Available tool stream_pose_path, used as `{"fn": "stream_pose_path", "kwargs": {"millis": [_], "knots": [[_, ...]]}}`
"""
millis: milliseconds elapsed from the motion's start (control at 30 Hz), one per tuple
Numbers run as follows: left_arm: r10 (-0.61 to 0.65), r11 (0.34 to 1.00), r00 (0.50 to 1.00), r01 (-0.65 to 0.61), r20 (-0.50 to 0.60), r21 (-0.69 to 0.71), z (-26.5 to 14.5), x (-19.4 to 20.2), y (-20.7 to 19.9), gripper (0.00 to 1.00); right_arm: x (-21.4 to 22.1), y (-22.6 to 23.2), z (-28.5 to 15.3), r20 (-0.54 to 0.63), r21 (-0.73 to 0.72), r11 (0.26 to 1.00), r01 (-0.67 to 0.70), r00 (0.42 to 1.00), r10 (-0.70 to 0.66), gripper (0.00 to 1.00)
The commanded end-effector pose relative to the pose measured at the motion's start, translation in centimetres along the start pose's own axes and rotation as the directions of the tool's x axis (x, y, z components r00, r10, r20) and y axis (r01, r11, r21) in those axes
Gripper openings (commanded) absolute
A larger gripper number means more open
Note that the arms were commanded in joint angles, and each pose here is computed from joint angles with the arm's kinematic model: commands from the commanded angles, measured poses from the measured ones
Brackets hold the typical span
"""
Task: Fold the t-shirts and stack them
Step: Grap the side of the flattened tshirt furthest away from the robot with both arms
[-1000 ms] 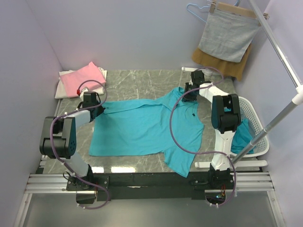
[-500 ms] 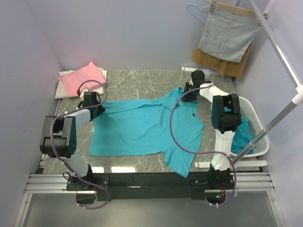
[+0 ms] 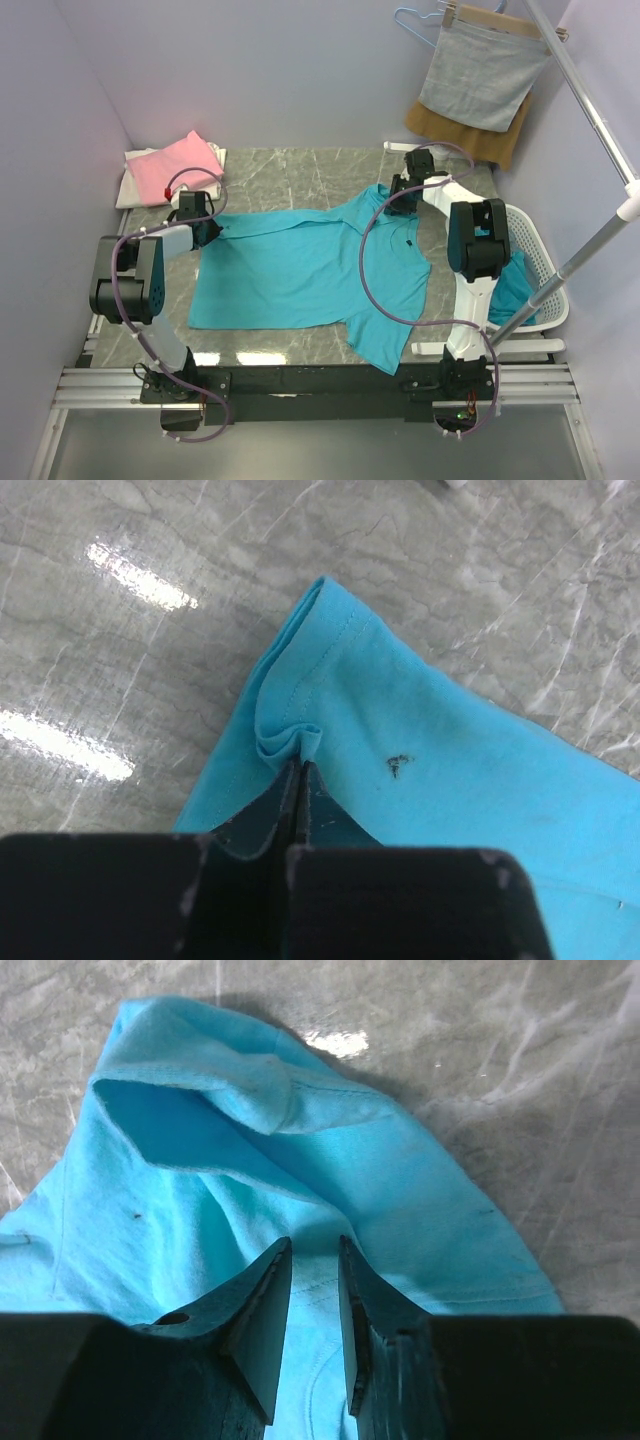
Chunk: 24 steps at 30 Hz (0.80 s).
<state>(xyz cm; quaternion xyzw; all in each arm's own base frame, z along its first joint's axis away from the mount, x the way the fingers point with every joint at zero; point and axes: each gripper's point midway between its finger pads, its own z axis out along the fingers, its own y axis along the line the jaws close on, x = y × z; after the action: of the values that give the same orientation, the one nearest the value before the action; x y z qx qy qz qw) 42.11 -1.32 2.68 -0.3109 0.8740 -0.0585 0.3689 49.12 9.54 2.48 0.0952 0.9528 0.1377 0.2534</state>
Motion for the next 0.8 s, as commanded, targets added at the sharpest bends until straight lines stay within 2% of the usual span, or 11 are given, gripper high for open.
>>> {"fn": "stream_pose_path", "kwargs": {"millis": [0,200,367,767], "knots": [[0.0,1.0,1.0,-0.001,0.003,0.017,-0.3,-0.5,-0.5,0.01,-1.5,-0.4,-2.1,0.05,0.0,1.0,-0.011,0.999,0.011,0.33],[0.025,1.0,0.997,-0.025,0.079,0.006,-3.0,-2.6,-0.2,0.01,-1.9,-1.2,-2.3,0.071,0.023,1.0,-0.021,0.997,0.02,0.42],[0.012,0.999,0.994,-0.017,0.109,0.041,-4.5,-3.6,-1.0,0.01,-2.4,-1.0,-2.4,0.075,0.022,1.0,-0.012,0.997,0.01,0.43],[0.018,0.999,0.996,-0.022,0.088,0.037,-3.9,-2.8,-0.6,0.01,-2.1,-1.0,-1.5,0.047,0.009,1.0,-0.008,0.999,0.007,0.44]]}}
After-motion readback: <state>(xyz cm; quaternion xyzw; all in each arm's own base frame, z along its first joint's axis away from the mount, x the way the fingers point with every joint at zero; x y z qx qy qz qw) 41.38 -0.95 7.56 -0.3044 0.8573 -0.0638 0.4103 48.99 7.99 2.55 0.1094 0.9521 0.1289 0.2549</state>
